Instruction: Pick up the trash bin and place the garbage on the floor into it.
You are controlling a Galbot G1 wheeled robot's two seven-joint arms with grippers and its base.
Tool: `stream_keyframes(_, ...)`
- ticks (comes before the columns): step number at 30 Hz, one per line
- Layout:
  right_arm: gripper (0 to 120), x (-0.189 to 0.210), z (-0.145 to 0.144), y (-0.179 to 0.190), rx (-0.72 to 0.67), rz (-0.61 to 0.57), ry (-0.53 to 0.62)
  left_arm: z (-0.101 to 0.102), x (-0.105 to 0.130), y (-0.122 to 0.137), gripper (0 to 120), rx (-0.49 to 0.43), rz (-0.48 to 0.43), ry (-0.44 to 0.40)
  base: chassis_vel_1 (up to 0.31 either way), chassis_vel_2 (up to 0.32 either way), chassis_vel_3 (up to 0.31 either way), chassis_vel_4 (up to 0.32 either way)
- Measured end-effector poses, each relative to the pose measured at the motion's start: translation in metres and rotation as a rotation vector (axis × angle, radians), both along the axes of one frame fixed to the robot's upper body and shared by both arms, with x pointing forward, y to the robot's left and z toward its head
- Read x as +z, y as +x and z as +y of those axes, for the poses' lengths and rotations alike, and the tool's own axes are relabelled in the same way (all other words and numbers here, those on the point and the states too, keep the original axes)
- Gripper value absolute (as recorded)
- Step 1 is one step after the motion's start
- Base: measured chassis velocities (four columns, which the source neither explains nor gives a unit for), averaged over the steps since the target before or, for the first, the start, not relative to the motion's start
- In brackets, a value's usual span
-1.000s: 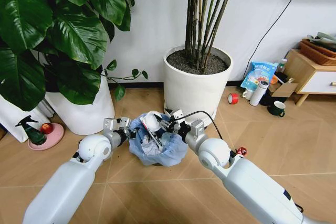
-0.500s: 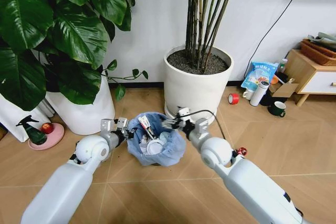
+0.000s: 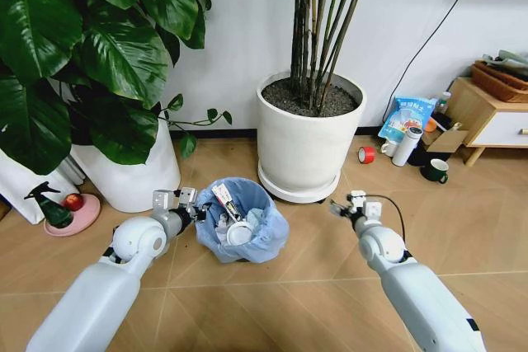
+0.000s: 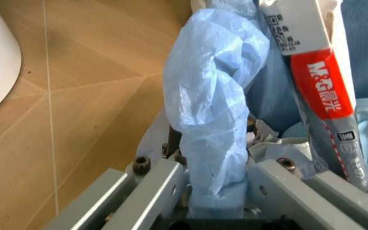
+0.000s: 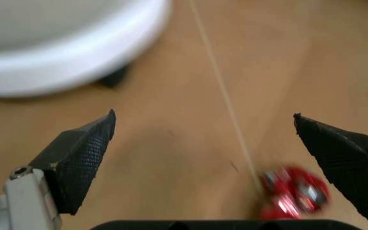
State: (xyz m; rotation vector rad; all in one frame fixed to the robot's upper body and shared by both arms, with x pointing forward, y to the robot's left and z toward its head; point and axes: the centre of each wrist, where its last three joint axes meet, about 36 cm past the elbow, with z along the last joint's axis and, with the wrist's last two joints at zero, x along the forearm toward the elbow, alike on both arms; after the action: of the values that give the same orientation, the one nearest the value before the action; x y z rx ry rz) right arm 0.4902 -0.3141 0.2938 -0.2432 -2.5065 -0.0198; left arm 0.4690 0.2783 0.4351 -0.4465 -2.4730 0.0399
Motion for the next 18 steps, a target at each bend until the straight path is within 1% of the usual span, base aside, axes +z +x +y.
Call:
stream_keyframes(1,100,0.0,0.0,0.0,0.0,0.0,0.0,0.0,0.0,0.0,0,0.0,0.0,0.0,0.0,0.0,0.0,0.0)
stream_keyframes(5,100,-0.039,-0.026,-0.001,-0.107,0.099,-0.014,0.003,-0.003,-0.003,0,0.001,0.006,0.005,0.0,0.0,0.0,0.0)
stream_keyframes(7,100,-0.045,-0.029,-0.001,-0.123,0.112,-0.015,0.003,-0.003,-0.004,0,0.001,0.007,0.006,0.0,0.0,0.0,0.0)
stream_keyframes(9,100,-0.06,-0.041,-0.003,-0.16,0.148,-0.017,0.003,-0.003,-0.005,0,0.001,0.007,0.007,0.0,0.0,0.0,0.0)
stream_keyframes(10,100,-0.06,-0.041,-0.003,-0.16,0.148,-0.017,0.003,-0.003,-0.005,0,0.001,0.007,0.007,0.0,0.0,0.0,0.0)
stream_keyframes(12,100,-0.071,-0.052,-0.005,-0.185,0.17,-0.012,0.002,-0.003,-0.005,0,-0.002,0.007,0.007,0.0,0.0,0.0,0.0)
stream_keyframes(13,100,-0.071,-0.052,-0.005,-0.185,0.17,-0.012,0.002,-0.003,-0.005,0,-0.002,0.007,0.007,0.0,0.0,0.0,0.0)
stream_keyframes(17,100,-0.082,-0.067,-0.009,-0.211,0.183,0.011,0.0,-0.004,-0.005,0,-0.006,0.007,0.007,0.0,0.0,0.0,0.0)
stream_keyframes(18,98,-0.084,-0.071,-0.011,-0.209,0.18,0.018,-0.001,-0.004,-0.006,0,-0.007,0.007,0.007,0.0,0.0,0.0,0.0)
